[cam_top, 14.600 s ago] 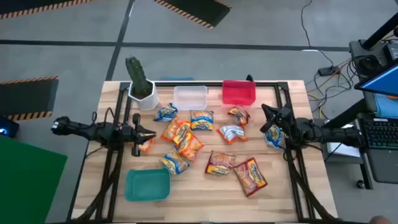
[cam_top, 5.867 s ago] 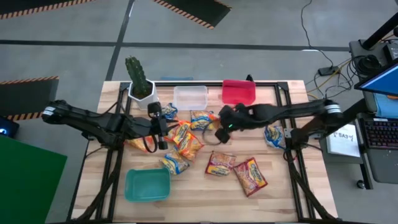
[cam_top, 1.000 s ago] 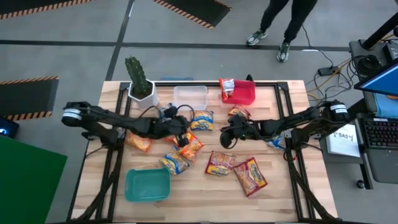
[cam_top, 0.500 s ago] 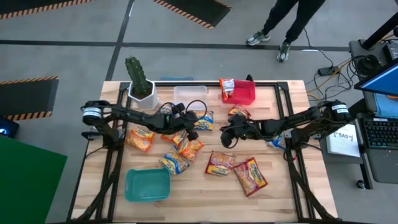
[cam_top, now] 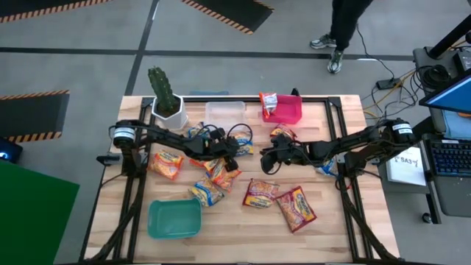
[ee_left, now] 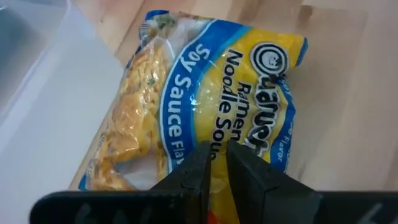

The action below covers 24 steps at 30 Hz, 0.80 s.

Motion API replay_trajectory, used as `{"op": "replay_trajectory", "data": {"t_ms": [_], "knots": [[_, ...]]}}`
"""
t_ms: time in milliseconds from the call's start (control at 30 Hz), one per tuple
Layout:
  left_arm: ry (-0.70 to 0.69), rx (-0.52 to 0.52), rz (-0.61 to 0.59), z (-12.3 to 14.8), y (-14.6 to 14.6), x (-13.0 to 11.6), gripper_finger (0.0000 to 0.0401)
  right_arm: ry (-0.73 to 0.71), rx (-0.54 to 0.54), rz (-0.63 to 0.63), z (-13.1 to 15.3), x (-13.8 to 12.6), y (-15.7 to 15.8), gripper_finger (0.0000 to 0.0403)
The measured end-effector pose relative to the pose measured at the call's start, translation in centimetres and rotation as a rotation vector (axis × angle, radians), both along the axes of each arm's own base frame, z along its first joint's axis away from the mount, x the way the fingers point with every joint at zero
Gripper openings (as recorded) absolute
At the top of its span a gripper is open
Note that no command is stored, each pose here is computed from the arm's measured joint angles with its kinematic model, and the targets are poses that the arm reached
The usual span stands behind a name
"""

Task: Sort Maruchan noodles
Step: Put the blue noodle pack into the white bin

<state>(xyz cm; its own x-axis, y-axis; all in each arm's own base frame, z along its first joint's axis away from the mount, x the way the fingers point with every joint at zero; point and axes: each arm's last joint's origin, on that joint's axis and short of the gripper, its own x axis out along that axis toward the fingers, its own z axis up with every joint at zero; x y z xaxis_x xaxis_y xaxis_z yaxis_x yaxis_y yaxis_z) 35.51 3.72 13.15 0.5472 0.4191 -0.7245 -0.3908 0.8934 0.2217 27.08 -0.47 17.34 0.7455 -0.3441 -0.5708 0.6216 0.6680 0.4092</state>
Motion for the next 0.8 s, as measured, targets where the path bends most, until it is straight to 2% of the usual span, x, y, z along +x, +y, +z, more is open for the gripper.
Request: {"op": "replay_trajectory", "data": {"t_ms": [333, 700, 800], "knots": [[-0.013, -0.104, -0.195, 0.1, -2.4, 0.4, 0.0037, -0.006, 0.016, -0.012, 0.0, 0.0, 0.0, 0.0182], [-0.023, -0.087, -0.274, 3.2, -3.5, -0.7, 0.0037, -0.014, 0.055, -0.026, -0.1, 0.0, 0.0, 0.0238], [-0.035, -0.070, -0.296, 4.6, -3.6, -1.3, 0.0037, -0.020, 0.108, 0.008, -0.1, 0.0, 0.2, 0.0246]]}}
